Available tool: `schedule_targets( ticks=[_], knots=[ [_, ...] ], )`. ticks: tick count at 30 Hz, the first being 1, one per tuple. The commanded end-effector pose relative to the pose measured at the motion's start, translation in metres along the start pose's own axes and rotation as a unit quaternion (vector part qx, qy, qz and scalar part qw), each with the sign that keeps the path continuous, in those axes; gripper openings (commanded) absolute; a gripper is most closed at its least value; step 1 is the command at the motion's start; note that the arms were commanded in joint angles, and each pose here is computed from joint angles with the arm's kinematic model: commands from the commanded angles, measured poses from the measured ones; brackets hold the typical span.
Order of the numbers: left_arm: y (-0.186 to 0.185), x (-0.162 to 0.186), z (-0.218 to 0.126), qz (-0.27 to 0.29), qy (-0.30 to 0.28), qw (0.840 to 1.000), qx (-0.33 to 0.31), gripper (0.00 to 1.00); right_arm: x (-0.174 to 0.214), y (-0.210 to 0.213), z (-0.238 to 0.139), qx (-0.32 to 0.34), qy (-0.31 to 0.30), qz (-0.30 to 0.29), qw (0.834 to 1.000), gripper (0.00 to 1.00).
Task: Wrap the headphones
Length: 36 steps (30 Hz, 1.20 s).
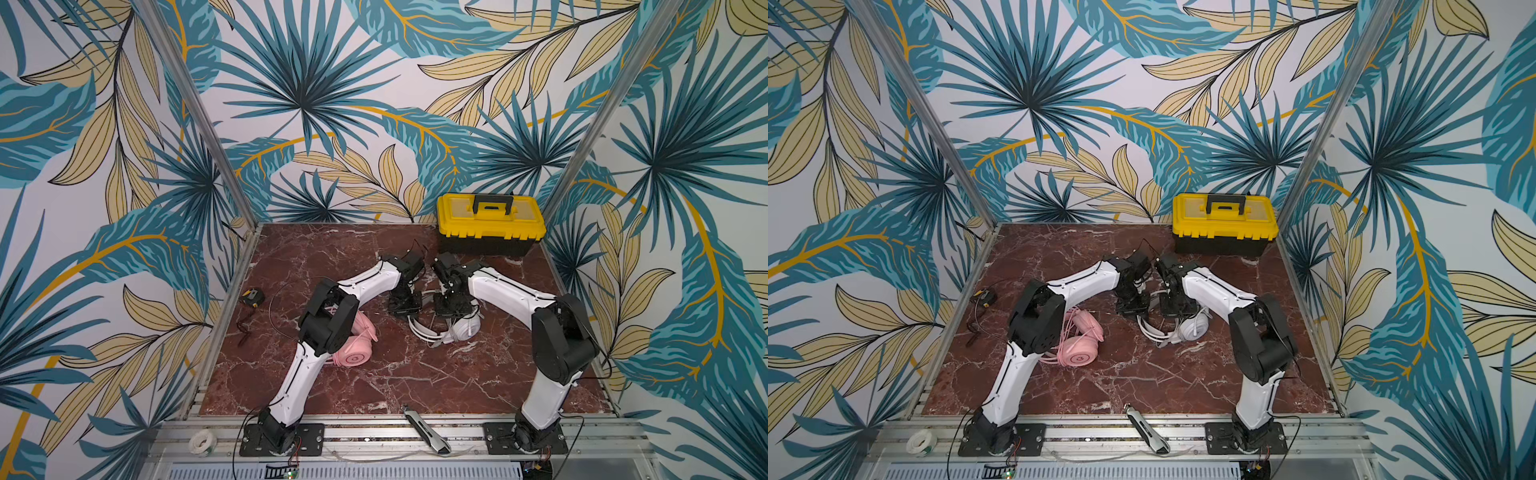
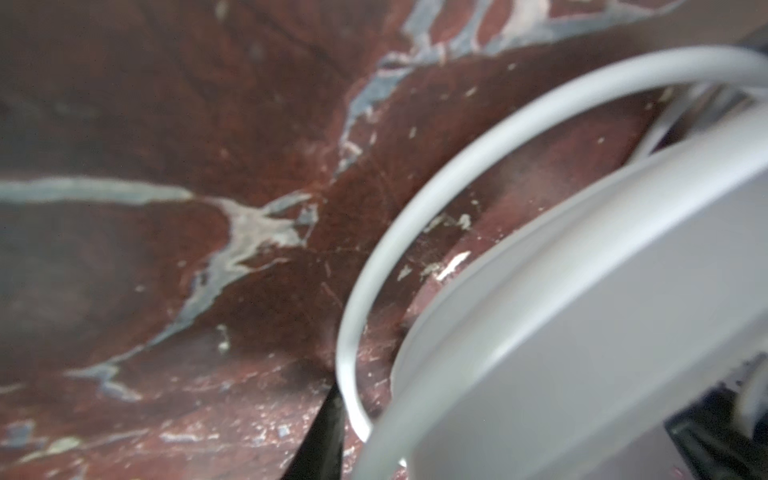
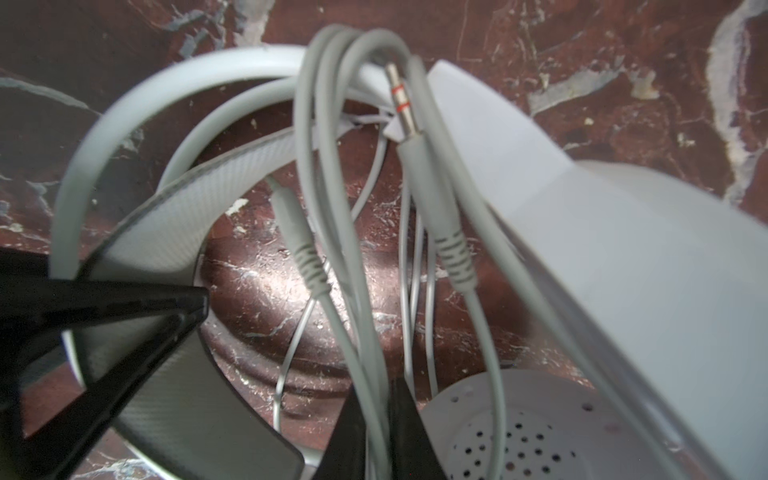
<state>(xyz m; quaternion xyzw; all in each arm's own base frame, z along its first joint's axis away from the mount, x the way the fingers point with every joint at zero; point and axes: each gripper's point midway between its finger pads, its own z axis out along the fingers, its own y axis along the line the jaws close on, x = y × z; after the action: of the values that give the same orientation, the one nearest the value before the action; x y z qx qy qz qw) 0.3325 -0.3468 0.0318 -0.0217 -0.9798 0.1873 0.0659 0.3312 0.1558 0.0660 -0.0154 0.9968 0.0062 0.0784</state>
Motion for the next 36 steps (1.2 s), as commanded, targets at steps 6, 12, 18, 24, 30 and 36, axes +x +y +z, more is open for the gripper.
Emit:
schedule_targets(
  ticks=[6,12,18,24,30,36],
  knots=[
    [-0.01,-0.009,-0.03,0.005,-0.037,0.999,0.006,0.54,-0.002,-0.007,-0.02,0.01,-0.023,0.002,1.0,0.22],
    [-0.01,-0.017,-0.057,0.003,-0.065,0.998,0.0,0.67,-0.012,-0.004,-0.038,-0.001,-0.049,0.004,0.999,0.3],
    [-0.008,-0.028,-0.1,-0.002,-0.129,0.991,-0.018,0.86,-0.02,-0.006,-0.064,-0.007,-0.086,0.013,0.996,0.34],
    [-0.003,-0.043,-0.172,0.018,-0.239,0.97,-0.044,0.93,-0.033,-0.005,-0.103,-0.032,-0.156,0.018,0.987,0.43],
    [0.038,-0.052,-0.246,0.054,-0.347,0.924,-0.151,1.0,-0.043,-0.001,-0.147,-0.069,-0.244,-0.011,0.967,0.7],
    [0.099,-0.036,-0.293,0.002,-0.368,0.917,-0.152,1.0,-0.04,0.006,-0.174,-0.111,-0.311,-0.049,0.943,1.0]
  ],
)
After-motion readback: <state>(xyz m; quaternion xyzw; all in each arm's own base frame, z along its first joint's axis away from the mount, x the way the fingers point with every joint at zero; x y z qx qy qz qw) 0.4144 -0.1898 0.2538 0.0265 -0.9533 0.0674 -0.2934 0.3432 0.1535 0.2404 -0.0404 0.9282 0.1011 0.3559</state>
